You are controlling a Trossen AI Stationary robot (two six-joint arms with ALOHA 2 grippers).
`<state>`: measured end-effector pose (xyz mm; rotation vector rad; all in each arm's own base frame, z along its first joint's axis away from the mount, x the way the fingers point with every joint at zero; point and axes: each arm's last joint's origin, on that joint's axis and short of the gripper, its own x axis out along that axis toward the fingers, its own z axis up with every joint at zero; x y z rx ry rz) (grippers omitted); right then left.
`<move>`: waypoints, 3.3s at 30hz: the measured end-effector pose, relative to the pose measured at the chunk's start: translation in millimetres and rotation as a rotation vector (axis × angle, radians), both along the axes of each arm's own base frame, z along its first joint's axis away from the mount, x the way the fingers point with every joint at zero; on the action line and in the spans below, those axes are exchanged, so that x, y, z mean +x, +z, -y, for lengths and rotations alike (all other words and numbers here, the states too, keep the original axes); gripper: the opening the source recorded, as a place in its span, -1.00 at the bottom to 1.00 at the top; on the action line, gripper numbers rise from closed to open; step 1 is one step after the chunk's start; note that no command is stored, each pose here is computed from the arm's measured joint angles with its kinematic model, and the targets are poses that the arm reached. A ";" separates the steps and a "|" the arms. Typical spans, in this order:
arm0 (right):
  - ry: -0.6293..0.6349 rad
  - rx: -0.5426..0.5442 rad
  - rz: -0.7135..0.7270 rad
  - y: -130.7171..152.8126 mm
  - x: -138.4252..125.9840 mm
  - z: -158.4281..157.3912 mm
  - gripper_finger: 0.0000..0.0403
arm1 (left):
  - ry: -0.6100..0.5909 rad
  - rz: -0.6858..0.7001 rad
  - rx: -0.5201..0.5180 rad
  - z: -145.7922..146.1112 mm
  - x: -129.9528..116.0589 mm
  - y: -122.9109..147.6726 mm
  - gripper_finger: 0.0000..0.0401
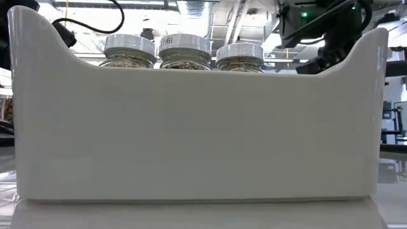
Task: Sort spices by type
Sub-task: Put the white seasoning bottle into the gray bin
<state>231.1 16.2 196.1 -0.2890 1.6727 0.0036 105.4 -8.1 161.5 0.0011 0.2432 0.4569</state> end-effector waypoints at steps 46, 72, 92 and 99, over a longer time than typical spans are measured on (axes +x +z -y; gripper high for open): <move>-0.169 0.278 0.423 120.4 156.9 -195.4 0.10 | -0.041 0.029 -0.093 1.7 0.7 -0.4 0.44; -0.262 0.234 0.230 32.5 190.9 -205.0 0.10 | -0.039 0.030 -0.093 1.7 0.7 -0.4 0.44; -0.204 0.232 0.187 17.9 192.1 -210.0 0.29 | -0.039 0.030 -0.093 1.7 0.7 -0.3 0.44; -0.214 0.225 0.169 22.6 189.3 -208.7 0.30 | -0.039 0.030 -0.093 1.7 0.7 -0.3 0.44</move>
